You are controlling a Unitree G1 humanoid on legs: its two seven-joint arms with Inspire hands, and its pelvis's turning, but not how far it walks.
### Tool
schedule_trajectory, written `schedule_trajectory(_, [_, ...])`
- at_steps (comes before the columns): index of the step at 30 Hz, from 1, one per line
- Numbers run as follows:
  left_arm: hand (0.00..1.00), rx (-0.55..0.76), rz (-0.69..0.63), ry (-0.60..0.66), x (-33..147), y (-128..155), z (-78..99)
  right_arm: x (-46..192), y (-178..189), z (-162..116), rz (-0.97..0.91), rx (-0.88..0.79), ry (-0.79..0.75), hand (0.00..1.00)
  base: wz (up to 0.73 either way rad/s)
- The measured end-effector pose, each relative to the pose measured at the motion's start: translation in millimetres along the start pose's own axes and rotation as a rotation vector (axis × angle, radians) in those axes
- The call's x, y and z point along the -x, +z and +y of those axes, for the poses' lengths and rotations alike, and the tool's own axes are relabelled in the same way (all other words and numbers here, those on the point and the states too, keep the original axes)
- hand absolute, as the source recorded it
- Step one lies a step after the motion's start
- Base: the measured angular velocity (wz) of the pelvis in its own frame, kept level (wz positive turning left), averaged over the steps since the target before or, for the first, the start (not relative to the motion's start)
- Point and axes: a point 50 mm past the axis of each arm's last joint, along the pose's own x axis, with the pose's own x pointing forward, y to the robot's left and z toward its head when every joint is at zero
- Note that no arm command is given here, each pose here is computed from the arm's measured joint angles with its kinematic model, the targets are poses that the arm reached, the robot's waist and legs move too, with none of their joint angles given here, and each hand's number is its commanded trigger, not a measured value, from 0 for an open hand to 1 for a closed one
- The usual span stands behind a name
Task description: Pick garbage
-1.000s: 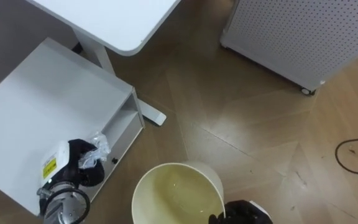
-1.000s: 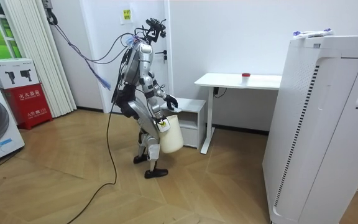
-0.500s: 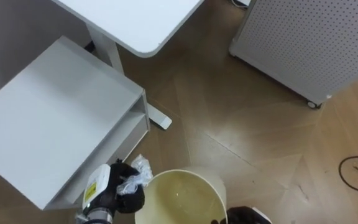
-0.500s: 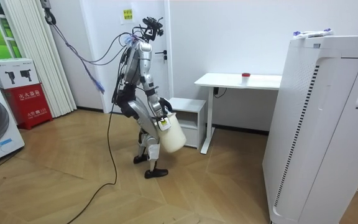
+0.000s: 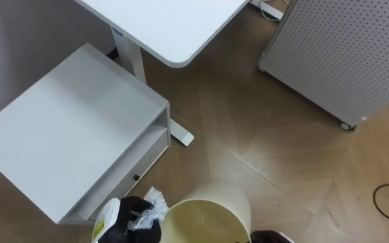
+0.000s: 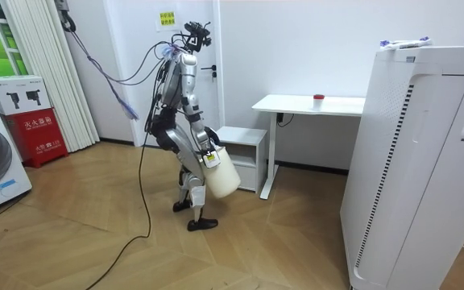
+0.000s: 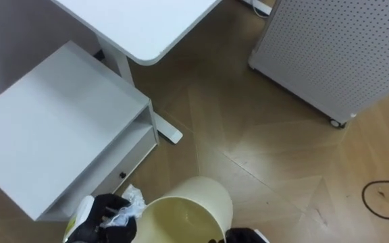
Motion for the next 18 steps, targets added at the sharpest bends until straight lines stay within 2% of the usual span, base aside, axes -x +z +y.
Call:
schedule_trajectory(7, [1.00,0.013,-0.026,-0.083,-0.3,6,-5.2,0,2,-3,-0.010,-0.014,-0.014,1.00,0.00])
schedule_trajectory(10, [1.00,0.003,-0.036,-0.173,1.9,9,-14.5,0,3,-2,-0.011,-0.012,-0.010,1.00,0.00])
schedule_trajectory(15, [1.00,-0.031,-0.082,-0.415,18.6,20,-55.3,-1,4,2,-0.014,0.008,0.007,1.00,-0.03])
schedule_trajectory(18, [1.00,-0.050,-0.113,-0.521,25.2,25,-67.5,-2,4,6,-0.019,0.030,0.019,1.00,-0.01])
